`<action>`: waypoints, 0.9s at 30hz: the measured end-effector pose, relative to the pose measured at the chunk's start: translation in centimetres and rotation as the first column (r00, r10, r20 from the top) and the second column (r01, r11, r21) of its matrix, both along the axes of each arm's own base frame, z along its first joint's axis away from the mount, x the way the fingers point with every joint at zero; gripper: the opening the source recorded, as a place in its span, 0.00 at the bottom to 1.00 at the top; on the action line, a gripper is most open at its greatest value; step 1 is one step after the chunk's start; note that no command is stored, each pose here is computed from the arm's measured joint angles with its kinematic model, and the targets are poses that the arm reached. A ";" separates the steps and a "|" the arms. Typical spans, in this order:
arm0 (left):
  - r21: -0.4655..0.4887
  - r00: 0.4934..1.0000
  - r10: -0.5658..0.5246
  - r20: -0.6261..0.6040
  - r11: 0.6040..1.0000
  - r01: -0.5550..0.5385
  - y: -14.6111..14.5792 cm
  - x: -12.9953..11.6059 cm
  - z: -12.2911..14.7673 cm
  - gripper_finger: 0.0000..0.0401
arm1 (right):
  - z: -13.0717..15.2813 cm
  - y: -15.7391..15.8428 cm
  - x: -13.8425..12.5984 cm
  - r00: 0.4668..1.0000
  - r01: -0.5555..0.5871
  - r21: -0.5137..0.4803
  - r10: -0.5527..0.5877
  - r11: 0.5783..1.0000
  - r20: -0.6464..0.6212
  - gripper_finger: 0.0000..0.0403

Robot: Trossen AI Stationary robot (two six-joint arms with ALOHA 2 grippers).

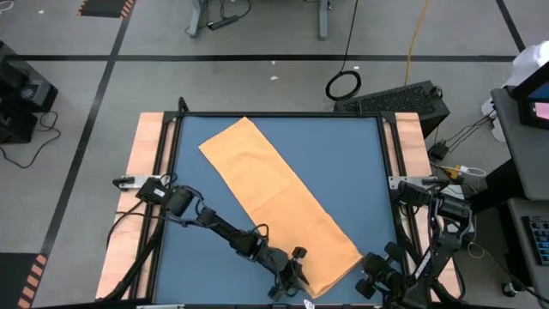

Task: Roll towel into tight, uniform cylinder
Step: Fold the orange microfiber cloth

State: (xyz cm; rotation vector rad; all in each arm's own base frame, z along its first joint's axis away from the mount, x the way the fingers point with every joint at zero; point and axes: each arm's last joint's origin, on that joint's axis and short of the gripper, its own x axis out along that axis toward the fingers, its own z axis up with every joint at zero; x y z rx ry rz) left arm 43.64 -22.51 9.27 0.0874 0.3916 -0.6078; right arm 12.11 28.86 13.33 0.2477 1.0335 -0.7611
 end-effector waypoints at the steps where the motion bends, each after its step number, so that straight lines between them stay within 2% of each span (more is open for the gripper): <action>1: 0.011 1.000 0.005 0.003 1.000 -0.005 0.1 0.0 -0.2 0.27 | 0.0 0.0 0.0 1.000 0.004 0.001 -0.004 1.000 0.002 0.00; 10: 0.039 0.999 0.011 0.041 0.999 -0.013 1.7 0.9 -0.1 0.27 | 0.0 0.1 0.0 1.000 0.000 0.011 0.000 1.000 0.010 0.00; 12: 0.015 0.999 -0.020 0.049 1.000 0.020 2.2 1.2 0.0 0.27 | 0.0 0.1 0.0 1.000 -0.002 0.009 0.002 1.000 0.009 0.00; 16: -0.107 0.990 -0.114 0.086 0.987 0.123 2.5 1.5 0.9 0.27 | -0.4 -0.3 -0.1 1.000 0.005 -0.006 -0.005 1.000 0.006 0.00; 18: -0.130 0.987 -0.130 0.099 0.981 0.143 2.2 1.4 1.1 0.27 | -0.8 -0.5 -0.2 1.000 0.019 -0.002 -0.019 1.000 0.008 0.00; 22: -0.127 0.987 -0.141 0.083 0.980 0.151 1.8 1.2 1.0 0.27 | -1.4 -0.7 -0.3 0.999 0.025 0.012 -0.025 1.000 0.033 0.00; 27: -0.097 0.991 -0.130 -0.021 0.987 0.128 1.5 0.7 0.0 0.27 | -1.4 -0.8 -1.1 0.987 0.027 -0.018 -0.024 0.999 0.156 0.00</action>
